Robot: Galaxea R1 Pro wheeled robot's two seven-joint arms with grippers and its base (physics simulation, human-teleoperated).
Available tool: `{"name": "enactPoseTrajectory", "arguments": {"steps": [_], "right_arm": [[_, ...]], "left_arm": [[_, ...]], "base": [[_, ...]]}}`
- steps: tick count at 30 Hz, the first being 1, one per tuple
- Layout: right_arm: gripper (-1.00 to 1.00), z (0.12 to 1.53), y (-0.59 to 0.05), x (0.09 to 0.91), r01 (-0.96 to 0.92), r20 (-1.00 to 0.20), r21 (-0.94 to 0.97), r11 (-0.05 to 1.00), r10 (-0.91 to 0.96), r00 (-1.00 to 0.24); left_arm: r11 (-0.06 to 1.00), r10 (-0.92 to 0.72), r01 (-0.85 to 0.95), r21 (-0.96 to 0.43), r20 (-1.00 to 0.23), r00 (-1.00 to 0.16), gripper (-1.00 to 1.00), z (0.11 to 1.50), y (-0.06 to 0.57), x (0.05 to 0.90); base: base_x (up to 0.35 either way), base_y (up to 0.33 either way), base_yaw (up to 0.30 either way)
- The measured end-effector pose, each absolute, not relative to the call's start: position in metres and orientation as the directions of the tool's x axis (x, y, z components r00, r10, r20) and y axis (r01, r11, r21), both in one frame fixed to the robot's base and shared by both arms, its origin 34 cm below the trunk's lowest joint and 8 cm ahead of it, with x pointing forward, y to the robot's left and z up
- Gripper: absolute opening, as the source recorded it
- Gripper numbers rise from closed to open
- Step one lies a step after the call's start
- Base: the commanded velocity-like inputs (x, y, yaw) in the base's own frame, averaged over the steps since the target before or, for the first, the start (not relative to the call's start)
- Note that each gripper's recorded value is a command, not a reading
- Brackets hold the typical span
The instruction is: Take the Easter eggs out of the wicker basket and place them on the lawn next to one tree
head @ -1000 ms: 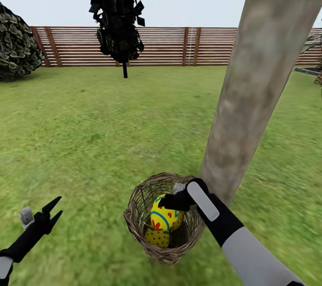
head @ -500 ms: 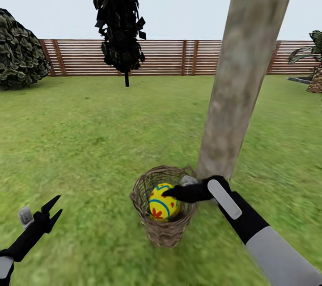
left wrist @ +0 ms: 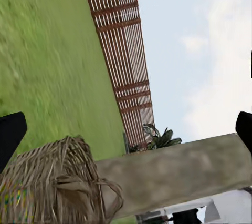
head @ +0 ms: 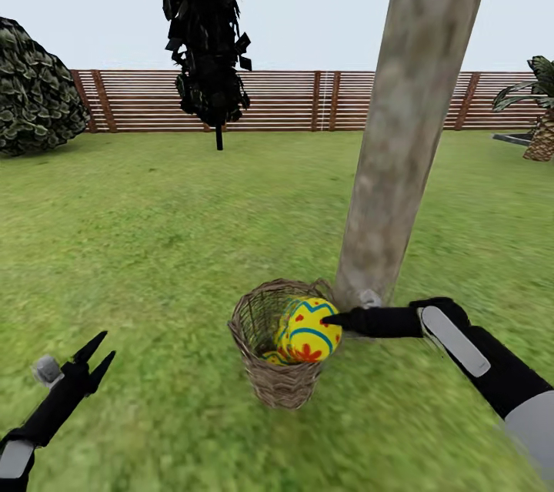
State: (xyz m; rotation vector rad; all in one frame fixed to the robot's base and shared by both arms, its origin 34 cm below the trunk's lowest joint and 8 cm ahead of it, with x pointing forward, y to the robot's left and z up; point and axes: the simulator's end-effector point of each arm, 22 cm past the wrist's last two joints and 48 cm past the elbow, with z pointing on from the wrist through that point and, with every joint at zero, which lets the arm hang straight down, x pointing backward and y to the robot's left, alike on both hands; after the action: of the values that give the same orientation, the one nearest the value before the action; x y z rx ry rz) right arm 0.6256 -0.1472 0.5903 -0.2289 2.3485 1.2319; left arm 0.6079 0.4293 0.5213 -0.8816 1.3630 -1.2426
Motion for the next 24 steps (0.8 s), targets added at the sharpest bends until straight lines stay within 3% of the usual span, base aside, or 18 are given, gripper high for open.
{"name": "enactPoseTrajectory", "arguments": {"steps": [1, 5, 12, 17, 24], "right_arm": [[-1.0, 0.583, -0.174, 0.628, -0.35, -0.493, 0.689, 0.635, 0.056, -0.868], [-1.0, 0.549, -0.261, 0.63, -0.322, -0.509, 0.487, 0.812, -0.036, -0.86], [-1.0, 0.515, -0.329, 0.626, -0.285, -0.471, 0.279, 0.917, -0.128, -0.873], [-1.0, 0.473, -0.347, 0.619, -0.222, -0.401, 0.214, 0.951, -0.122, -0.908], [-1.0, 0.412, -0.37, 0.636, -0.208, -0.445, -0.024, 0.978, -0.197, -0.874]], "left_arm": [[0.171, -0.956, 0.155, -0.973, -0.202, -0.211, 1.0, 0.525, 0.41, 0.61], [0.157, -0.827, 0.261, -0.953, -0.271, -0.492, 1.0, 0.541, 0.275, 0.629], [0.11, -0.706, 0.37, -0.922, -0.335, -0.624, 1.0, 0.57, 0.17, 0.628], [0.04, -0.662, 0.387, -0.921, -0.315, -0.68, 1.0, 0.58, 0.112, 0.62], [-0.006, -0.563, 0.407, -0.913, -0.333, -0.756, 1.0, 0.587, 0.053, 0.601]], "base": [[0.0, 0.0, 0.0], [0.0, 0.0, 0.0], [0.0, 0.0, -0.012], [0.0, 0.0, -0.248], [0.011, -0.029, -0.275]]}}
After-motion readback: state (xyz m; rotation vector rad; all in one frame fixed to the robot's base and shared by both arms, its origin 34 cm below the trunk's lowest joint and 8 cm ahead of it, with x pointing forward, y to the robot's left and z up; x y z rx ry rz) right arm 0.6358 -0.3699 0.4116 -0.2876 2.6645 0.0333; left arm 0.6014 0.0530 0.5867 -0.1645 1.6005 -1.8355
